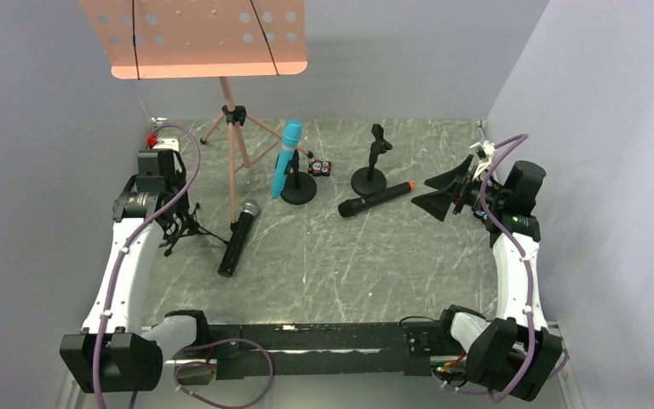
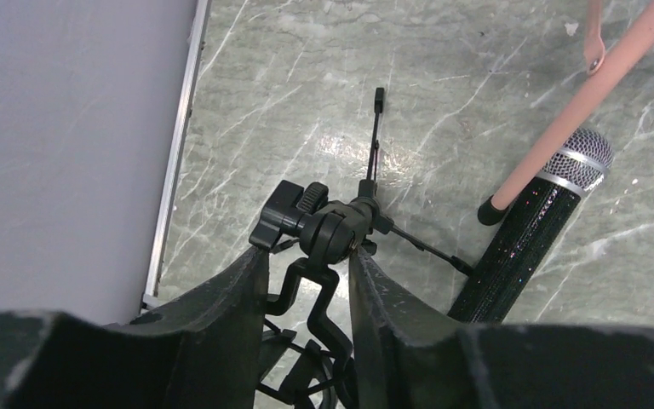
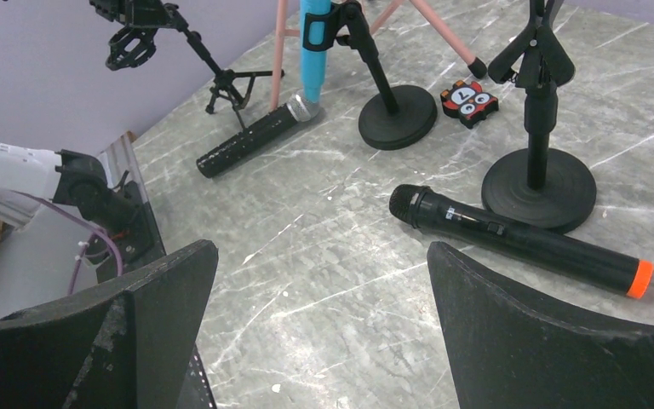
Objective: Attach the microphones to the stand
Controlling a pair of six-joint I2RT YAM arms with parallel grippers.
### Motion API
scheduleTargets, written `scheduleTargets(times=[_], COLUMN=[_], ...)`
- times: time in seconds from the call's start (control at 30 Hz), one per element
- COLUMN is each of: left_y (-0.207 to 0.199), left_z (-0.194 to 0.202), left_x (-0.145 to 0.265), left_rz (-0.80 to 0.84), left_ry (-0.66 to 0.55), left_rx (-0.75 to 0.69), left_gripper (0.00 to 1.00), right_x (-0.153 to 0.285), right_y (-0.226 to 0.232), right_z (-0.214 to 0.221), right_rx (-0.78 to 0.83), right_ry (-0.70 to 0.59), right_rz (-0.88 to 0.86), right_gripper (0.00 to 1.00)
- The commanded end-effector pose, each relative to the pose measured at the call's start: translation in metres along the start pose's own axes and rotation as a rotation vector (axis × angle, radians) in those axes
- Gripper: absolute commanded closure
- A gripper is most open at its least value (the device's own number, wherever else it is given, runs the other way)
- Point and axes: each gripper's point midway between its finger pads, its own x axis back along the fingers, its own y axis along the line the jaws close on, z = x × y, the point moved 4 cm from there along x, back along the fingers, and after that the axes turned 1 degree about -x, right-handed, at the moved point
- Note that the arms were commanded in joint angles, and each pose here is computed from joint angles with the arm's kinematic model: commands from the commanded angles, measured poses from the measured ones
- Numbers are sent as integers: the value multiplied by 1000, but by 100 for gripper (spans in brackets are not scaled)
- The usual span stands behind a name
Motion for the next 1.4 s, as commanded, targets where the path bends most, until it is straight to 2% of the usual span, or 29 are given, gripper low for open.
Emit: scheduleTargets(times=[0.0,0.1,0.13,0.23,0.4,0.53,0.67,0.8,0.9,1.07,1.37], left_y=[-9,-9,-9,-9,-11,-14,-13,-9,-3,5,6], left_z=[0,1,1,0,0,1,-2,-8,-19,-36,-40], left_x=[-5,-8,-8,-7,-8,-13,-14,-10,1,22,30], left_rz=[72,67,66,68,79,94,86,71,54,47,60], left_ry=[23,39,39,36,36,51,41,16,-43,-145,-157], left_rx=[-31,-37,-37,-38,-41,-42,-43,-40,-24,-43,-57], left_gripper=[63,74,74,73,61,62,73,93,99,100,100], right_x=[-1,-1,0,-1,-1,-1,-1,-1,-1,-1,-1], right_y=[0,0,0,0,0,0,0,0,-1,-1,-1], right_z=[-4,-4,-4,-4,-4,-4,-4,-4,-3,-3,-3], right_rx=[42,41,41,40,40,39,36,35,34,33,31], right_ry=[-4,-4,-4,-4,-4,-4,-3,-2,-2,-2,-2], right_rz=[-5,-5,-4,-5,-4,-4,-2,-5,-3,-2,-1], right_gripper=[0,0,0,0,0,0,0,0,0,0,0])
